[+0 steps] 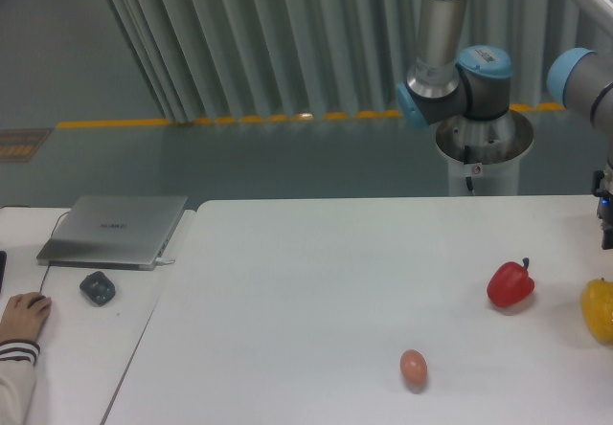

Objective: Place the yellow pepper in a basket

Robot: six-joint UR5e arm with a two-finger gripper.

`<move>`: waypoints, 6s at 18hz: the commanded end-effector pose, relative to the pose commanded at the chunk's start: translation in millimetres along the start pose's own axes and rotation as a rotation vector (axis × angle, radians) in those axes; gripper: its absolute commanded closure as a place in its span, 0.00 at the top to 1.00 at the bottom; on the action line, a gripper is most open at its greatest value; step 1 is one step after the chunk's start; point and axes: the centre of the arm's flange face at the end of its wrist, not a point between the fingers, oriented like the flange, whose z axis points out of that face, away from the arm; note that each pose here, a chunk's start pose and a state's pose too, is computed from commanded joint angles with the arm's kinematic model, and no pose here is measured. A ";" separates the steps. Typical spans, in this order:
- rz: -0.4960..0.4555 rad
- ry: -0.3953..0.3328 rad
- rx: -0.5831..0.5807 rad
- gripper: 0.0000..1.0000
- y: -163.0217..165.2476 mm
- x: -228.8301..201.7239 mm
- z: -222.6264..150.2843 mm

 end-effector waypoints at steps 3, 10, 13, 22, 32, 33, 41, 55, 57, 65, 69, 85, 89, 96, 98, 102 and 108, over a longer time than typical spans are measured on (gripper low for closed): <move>0.002 -0.001 -0.002 1.00 0.0 0.5 -0.4; 0.003 -0.001 0.038 1.00 -7.4 7.8 9.2; -0.003 -0.024 0.039 1.00 -10.5 14.8 3.6; -0.245 -0.030 0.044 1.00 -46.3 32.6 -7.1; -0.328 -0.027 -0.032 1.00 -26.6 26.1 12.0; -0.388 -0.031 -0.031 1.00 -22.2 23.6 16.4; -0.772 -0.079 -0.016 1.00 -15.8 -2.6 33.7; -1.278 -0.075 0.000 1.00 -6.7 -13.1 67.3; -1.286 -0.071 -0.002 1.00 -5.8 -12.7 69.2; -1.290 -0.022 -0.028 1.00 -6.7 -4.3 94.8; -1.290 -0.005 -0.044 1.00 -6.2 -3.1 106.0; -1.268 0.019 -0.070 0.33 -8.8 0.7 121.9; -1.268 -0.001 -0.059 0.32 -8.9 0.0 109.6; -1.221 -0.070 -0.022 0.32 -43.0 7.1 59.0; -1.195 -0.102 -0.004 0.32 -60.5 11.3 37.7; -1.178 -0.137 0.017 0.32 -66.1 17.8 5.7; -0.979 -0.147 -0.013 0.32 -17.5 34.0 -21.7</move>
